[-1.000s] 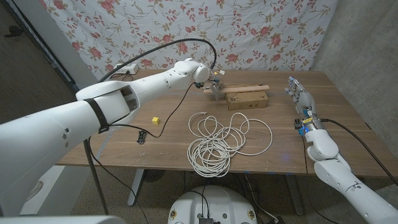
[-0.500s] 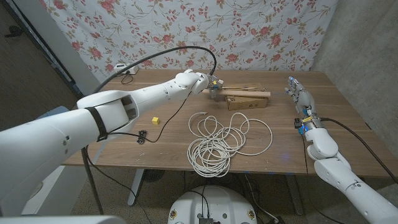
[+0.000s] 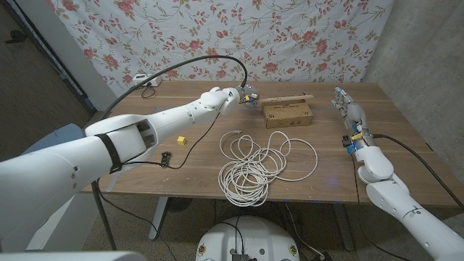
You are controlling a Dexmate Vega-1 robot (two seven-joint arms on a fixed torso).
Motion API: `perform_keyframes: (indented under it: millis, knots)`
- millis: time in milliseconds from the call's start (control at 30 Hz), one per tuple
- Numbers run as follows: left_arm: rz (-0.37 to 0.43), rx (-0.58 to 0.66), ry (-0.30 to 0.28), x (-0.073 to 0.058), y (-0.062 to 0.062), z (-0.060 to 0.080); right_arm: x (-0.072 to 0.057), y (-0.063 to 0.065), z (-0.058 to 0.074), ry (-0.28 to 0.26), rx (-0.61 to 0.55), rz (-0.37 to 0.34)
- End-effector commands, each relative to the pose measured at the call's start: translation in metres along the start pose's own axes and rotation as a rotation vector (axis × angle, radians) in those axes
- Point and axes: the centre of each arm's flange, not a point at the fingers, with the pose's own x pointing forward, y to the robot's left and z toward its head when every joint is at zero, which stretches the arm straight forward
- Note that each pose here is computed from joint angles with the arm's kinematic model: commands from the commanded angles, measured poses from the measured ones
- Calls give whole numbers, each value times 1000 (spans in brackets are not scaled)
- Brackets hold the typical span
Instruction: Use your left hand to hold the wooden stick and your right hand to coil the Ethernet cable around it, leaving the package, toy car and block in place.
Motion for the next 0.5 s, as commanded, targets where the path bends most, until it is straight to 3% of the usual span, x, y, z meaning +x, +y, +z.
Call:
perform_keyframes:
  millis: [33, 167, 500]
  knots:
    - [192, -131, 35, -15, 11, -17, 5, 2, 5, -4, -15, 12]
    - [252, -220, 51, -24, 21, -27, 6, 4, 10, -1, -35, 19]
    - [177, -438, -14, -40, 41, -55, 8, 16, 19, 17, -63, 85]
